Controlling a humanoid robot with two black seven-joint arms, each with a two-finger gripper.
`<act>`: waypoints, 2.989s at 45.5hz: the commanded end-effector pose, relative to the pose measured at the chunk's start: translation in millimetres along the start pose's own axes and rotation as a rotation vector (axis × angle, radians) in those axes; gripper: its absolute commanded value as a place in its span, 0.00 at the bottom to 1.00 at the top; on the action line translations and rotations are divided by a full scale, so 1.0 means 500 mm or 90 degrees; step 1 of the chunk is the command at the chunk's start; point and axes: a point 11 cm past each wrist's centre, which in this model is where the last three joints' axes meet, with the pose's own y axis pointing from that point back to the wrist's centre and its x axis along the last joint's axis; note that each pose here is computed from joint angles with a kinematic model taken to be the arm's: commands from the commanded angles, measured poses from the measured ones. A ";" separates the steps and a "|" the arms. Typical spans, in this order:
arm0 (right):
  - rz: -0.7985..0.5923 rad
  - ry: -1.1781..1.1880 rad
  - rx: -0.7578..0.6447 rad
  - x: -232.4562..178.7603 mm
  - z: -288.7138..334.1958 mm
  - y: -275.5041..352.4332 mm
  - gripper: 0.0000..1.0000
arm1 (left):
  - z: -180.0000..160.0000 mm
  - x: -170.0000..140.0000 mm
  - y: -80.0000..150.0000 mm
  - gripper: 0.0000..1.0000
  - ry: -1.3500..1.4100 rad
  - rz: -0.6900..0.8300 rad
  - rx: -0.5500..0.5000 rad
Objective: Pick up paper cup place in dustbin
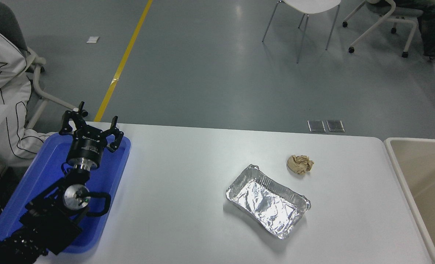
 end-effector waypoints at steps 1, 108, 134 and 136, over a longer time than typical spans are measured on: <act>-0.026 -0.024 -0.021 -0.008 0.031 -0.092 0.00 | 0.000 0.000 0.000 1.00 0.000 -0.001 0.000; 0.420 -0.174 -0.097 -0.114 0.080 -0.524 0.98 | -0.001 -0.003 -0.001 1.00 0.002 -0.003 0.000; 0.418 -0.195 -0.080 -0.108 0.067 -0.522 0.98 | -0.001 -0.003 -0.001 1.00 0.002 -0.003 0.000; 0.418 -0.201 -0.077 -0.107 0.066 -0.522 0.98 | -0.001 -0.003 -0.001 1.00 0.002 -0.003 0.000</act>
